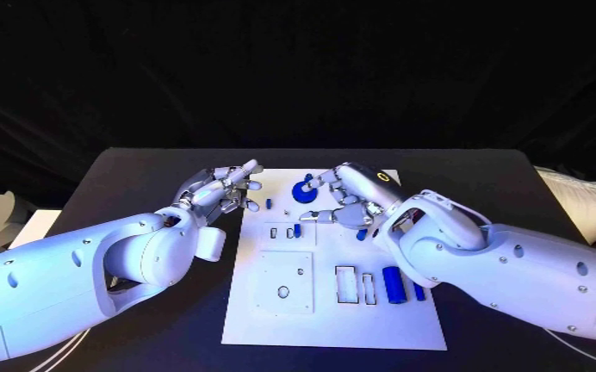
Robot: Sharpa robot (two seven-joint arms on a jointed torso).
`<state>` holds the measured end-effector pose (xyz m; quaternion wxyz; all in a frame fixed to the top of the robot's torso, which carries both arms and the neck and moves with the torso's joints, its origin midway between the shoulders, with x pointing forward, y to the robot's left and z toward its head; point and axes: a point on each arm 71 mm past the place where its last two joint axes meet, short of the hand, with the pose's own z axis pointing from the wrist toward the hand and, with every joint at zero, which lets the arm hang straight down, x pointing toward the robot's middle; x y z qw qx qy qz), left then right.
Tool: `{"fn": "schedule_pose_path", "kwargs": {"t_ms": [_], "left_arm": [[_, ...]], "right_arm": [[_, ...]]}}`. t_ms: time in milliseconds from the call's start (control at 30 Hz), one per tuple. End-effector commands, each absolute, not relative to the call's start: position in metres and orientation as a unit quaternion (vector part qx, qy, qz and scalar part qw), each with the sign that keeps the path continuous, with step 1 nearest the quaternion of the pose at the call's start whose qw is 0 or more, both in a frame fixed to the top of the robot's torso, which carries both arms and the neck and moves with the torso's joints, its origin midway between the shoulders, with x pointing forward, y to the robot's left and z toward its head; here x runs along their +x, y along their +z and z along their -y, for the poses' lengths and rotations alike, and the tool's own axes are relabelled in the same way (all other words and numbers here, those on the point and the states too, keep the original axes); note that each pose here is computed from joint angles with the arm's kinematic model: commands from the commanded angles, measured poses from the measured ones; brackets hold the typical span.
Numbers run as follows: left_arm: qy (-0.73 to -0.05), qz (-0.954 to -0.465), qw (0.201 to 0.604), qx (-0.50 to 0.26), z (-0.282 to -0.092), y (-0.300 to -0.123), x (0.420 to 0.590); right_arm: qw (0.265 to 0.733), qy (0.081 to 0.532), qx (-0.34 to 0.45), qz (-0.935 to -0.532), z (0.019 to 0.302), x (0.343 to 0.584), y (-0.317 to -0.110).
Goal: Assemble the parts on the task board
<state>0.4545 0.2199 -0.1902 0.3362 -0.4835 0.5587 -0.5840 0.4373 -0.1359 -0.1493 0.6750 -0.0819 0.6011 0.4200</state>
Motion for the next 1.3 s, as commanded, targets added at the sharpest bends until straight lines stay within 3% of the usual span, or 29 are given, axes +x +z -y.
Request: {"fn": "schedule_pose_path", "kwargs": {"t_ms": [33, 300, 467, 767, 1300], "left_arm": [[-0.537, -0.658, 0.311, -0.426, -0.21, -0.2, 0.45], [-0.381, -0.82, 0.272, -0.328, -0.208, -0.209, 0.455], [-0.295, -0.873, 0.288, -0.26, -0.207, -0.204, 0.464], [-0.208, -0.896, 0.351, -0.176, -0.193, -0.185, 0.487], [-0.174, -0.909, 0.363, -0.112, -0.152, -0.174, 0.513]], "right_arm": [[0.636, 0.491, -0.012, -0.595, 0.153, 0.441, -0.134], [0.641, 0.465, 0.08, -0.606, 0.213, 0.462, -0.118], [0.646, 0.45, 0.098, -0.609, 0.23, 0.469, -0.117], [0.655, 0.432, 0.108, -0.61, 0.245, 0.476, -0.118], [0.663, 0.408, 0.121, -0.616, 0.255, 0.482, -0.122]]}}
